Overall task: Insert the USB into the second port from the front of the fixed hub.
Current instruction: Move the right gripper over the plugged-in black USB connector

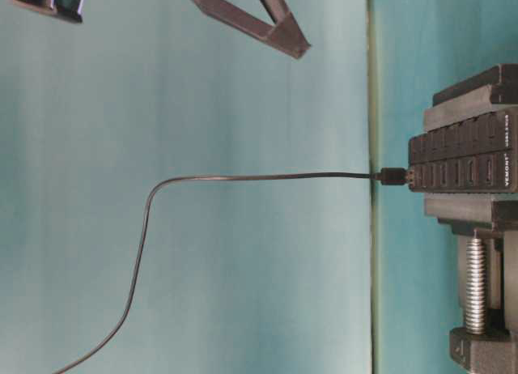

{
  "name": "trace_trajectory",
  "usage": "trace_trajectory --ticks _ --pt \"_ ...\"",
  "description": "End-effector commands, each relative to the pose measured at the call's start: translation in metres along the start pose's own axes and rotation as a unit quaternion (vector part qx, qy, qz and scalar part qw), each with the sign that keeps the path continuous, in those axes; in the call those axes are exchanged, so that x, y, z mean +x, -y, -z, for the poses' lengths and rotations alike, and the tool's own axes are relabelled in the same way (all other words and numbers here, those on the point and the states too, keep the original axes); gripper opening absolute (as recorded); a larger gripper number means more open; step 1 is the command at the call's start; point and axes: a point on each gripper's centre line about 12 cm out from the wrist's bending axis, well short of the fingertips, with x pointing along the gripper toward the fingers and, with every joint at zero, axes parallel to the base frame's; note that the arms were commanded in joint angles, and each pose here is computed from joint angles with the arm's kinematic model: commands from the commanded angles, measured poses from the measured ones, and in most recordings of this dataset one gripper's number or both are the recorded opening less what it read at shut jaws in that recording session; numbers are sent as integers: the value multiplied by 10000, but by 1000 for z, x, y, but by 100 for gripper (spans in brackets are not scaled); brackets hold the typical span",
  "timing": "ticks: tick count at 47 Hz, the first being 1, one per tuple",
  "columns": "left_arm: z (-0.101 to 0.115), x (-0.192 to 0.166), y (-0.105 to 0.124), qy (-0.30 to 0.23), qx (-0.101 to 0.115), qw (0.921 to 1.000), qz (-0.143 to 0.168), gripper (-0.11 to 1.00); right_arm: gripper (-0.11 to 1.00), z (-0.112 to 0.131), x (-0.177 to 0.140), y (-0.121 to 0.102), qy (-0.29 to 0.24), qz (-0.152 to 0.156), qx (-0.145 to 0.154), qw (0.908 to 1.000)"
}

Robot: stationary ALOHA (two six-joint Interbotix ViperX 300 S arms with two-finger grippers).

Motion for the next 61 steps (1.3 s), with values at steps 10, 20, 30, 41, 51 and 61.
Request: trace_trajectory --ticks 10,20,30,41,51,61 --pt "-10 -2 1 107 3 9999 8 0 2 -19 13 13 56 156 -272 9995" --pt "-10 -2 1 107 11 9999 22 0 2 -18 26 20 -202 236 -450 9985" --pt "-10 -1 1 99 19 9999 20 0 2 -22 37 26 -255 281 -648 9972" --pt "-10 -2 1 99 19 9999 20 0 2 -25 53 30 -293 304 -800 9959" --pt "-8 -1 1 76 19 10000 19 0 2 -26 66 32 -234 313 -846 9956" --pt "-8 -1 2 76 15 10000 27 0 2 -26 74 33 -211 325 -845 9957"
